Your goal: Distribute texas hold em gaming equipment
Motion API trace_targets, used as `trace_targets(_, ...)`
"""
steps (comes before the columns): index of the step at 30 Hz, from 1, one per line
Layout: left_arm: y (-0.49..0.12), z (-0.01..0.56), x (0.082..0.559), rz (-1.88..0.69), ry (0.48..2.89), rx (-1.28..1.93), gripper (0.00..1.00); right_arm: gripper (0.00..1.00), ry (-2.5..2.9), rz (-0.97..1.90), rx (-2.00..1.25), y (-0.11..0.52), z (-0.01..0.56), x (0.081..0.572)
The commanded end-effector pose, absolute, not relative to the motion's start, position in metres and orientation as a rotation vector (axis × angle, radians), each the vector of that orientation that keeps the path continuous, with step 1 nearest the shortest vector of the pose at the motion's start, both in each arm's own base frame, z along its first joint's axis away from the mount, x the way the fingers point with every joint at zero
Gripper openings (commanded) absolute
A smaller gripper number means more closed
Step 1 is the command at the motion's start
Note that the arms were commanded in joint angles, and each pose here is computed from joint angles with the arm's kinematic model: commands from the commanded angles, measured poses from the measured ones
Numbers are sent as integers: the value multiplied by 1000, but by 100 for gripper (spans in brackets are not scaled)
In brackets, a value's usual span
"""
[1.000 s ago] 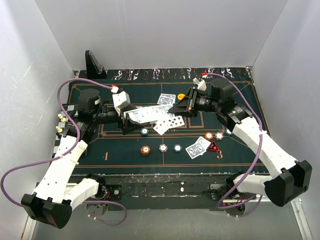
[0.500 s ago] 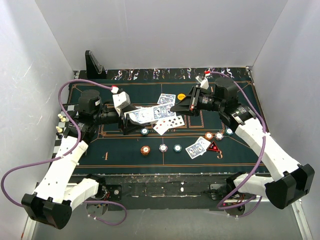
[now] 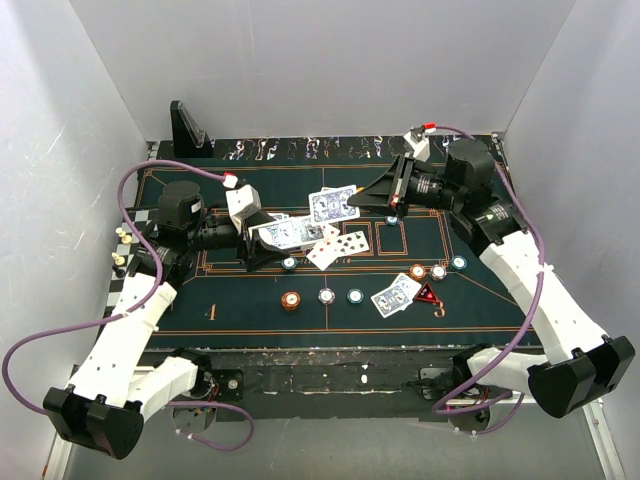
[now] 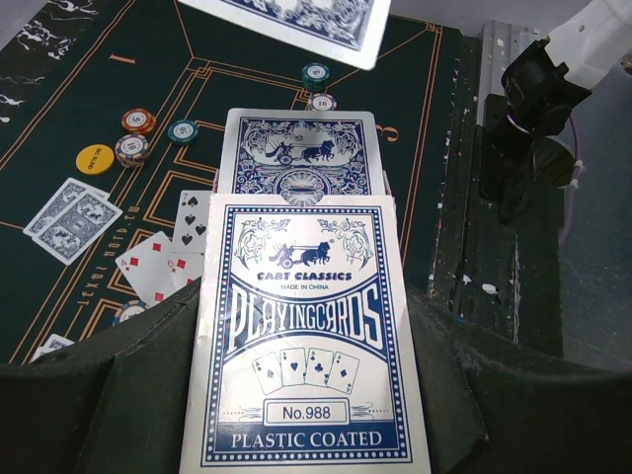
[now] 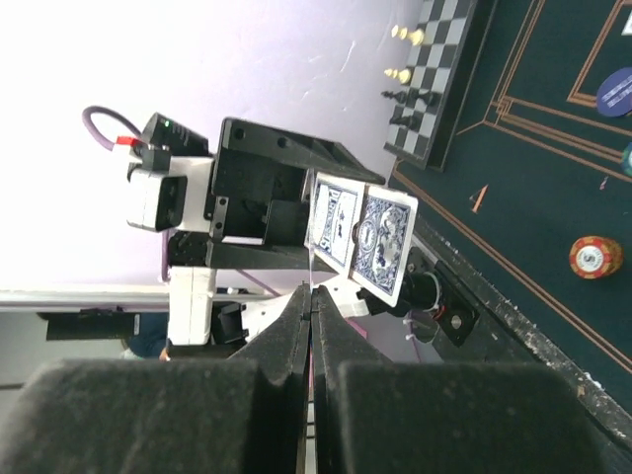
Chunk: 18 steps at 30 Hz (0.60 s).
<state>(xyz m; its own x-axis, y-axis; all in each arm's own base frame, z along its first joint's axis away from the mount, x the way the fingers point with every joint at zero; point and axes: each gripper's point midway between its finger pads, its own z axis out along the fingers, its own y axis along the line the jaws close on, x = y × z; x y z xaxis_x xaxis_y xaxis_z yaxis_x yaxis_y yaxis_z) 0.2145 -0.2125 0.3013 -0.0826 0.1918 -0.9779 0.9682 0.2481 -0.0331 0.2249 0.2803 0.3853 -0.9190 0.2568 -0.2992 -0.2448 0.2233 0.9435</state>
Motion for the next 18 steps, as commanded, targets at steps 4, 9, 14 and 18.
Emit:
trace_targets(4, -211, 314, 208, -950, 1453, 1145, 10, 1, 2123, 1318, -39, 238, 385, 259)
trace_targets(9, -210, 319, 207, -940, 1450, 1141, 10, 1, 2260, 821, -16, 196, 335, 298)
trace_targets(14, -209, 322, 207, -943, 1458, 1131, 11, 1, 2371, 391, 28, 163, 273, 333)
trace_targets(18, -208, 325, 206, -934, 1457, 1130, 11, 1, 2349, 130, -10, 155, 262, 350)
